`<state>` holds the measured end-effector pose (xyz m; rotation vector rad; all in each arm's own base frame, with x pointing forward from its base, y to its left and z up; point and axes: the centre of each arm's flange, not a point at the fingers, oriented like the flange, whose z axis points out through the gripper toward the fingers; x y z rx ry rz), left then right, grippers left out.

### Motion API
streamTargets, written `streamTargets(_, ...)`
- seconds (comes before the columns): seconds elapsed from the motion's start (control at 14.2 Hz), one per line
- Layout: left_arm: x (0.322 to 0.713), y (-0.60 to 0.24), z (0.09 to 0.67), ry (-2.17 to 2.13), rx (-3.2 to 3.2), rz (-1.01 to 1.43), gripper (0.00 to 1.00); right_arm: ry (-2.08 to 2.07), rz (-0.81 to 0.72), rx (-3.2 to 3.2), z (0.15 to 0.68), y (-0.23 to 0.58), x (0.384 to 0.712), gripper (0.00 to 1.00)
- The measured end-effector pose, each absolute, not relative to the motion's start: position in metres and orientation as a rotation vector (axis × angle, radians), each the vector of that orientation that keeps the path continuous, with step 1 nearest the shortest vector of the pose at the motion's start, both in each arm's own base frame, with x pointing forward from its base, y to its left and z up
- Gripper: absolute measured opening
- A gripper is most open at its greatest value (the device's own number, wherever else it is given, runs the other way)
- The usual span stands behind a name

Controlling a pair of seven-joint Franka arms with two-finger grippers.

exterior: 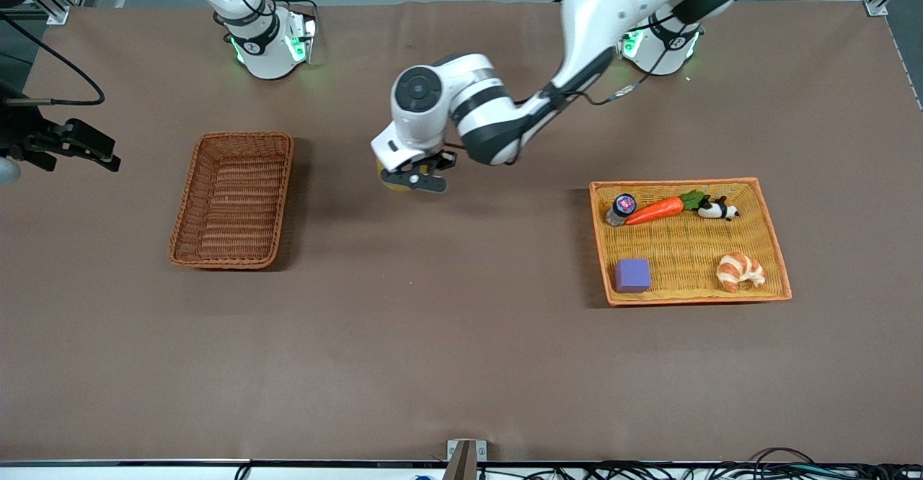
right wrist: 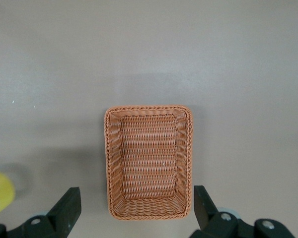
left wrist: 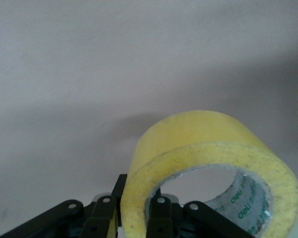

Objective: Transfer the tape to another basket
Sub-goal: 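Lift the tape roll and carry it toward the wicker basket, then set the tape down on the table while the right gripper approaches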

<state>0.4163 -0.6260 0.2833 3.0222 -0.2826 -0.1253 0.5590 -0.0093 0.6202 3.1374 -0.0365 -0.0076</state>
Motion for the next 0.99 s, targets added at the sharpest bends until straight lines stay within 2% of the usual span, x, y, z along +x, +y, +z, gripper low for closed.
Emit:
streamTargets(0.14, 0.416, -0.645, 0.252, -0.278, 2.977, -0.016, 0.23, -0.036, -0.02, 3.138, 0.616, -0.009, 0.559, 1.0)
streamTargets(0.28, 0.427, -0.646, 0.232, -0.245, 2.93, 0.022, 0.4, -0.028, -0.011, 3.139, 0.613, -0.007, 0.561, 1.0)
streamTargets(0.42, 0.452, -0.633, 0.229, -0.186, 2.919, 0.04, 0.61, -0.02, -0.011, 3.139, 0.606, -0.004, 0.563, 1.0)
streamTargets(0.71, 0.508, -0.595, 0.295, -0.056, 2.885, 0.06, 0.99, 0.015, -0.059, 3.175, 0.573, 0.014, 0.567, 1.0)
streamTargets(0.99, 0.551, -0.526, 0.402, 0.024, 2.866, 0.062, 1.0, 0.092, -0.074, 3.215, 0.485, 0.102, 0.569, 1.0)
